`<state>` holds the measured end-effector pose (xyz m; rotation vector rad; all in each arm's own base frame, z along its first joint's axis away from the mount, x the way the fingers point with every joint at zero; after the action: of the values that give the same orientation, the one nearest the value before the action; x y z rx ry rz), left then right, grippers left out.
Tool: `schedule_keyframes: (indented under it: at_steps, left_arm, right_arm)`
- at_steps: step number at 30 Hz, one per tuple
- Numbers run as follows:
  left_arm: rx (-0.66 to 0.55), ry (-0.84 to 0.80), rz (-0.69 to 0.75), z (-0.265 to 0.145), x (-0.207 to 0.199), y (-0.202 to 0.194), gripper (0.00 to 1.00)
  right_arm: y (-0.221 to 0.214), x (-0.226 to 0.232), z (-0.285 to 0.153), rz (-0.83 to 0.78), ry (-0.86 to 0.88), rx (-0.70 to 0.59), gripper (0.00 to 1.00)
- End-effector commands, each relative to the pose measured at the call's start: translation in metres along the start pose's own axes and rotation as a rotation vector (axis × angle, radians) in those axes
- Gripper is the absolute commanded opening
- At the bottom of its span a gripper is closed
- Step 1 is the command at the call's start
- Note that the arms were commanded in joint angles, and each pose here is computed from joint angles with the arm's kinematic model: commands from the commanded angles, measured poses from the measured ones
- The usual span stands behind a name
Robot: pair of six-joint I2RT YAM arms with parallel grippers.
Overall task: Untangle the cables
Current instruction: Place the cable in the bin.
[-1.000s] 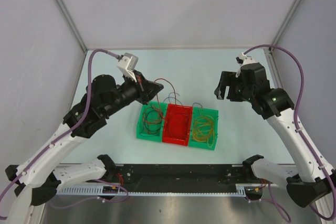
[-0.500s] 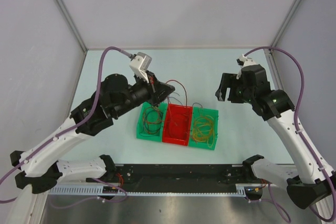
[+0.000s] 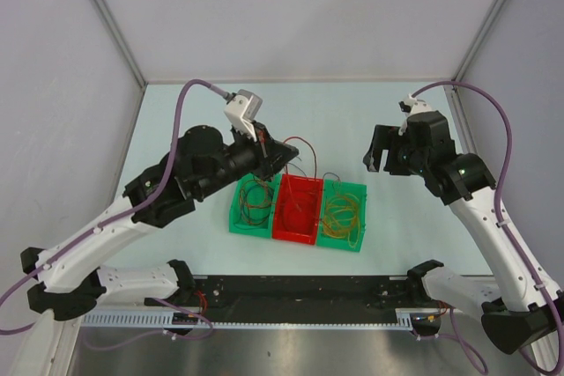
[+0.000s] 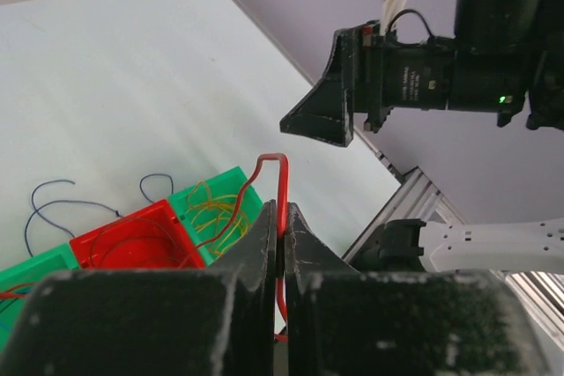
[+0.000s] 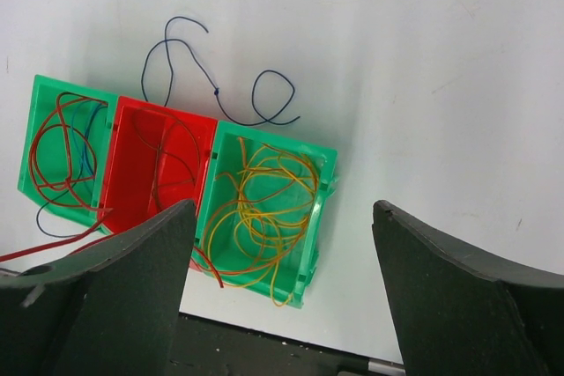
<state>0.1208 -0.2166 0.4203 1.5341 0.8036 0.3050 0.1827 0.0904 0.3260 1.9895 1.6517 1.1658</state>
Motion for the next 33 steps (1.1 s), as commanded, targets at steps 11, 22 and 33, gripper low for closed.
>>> schedule_keyframes:
  at_steps: [11,22,33]
  left_arm:
    - [-0.121,-0.014,-0.032,-0.026,-0.009,0.036,0.00]
    - [-0.089,0.091,-0.003,-0.008,0.006,0.005,0.00]
    - [-0.078,0.126,0.016,0.005,0.013,-0.017,0.00]
  right_arm:
    - [0.001,0.001,-0.001,-0.003,0.037,-0.027,0.85]
    - [0.000,-0.002,-0.003,0.001,0.028,-0.025,0.85]
    - [0.000,-0.001,0.000,0.006,0.033,-0.018,0.85]
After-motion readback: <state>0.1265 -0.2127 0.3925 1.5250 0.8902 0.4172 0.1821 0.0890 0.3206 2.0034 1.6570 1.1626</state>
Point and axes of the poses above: each gripper's point midway between its finger pads, its own z axis out along the fingers, its own x axis along the line the jaws close on, y = z × x, the point moved 10 cm from there along -z, back along the fingers, and after that the axes turned 10 degrees about z, right-handed, at the moved point
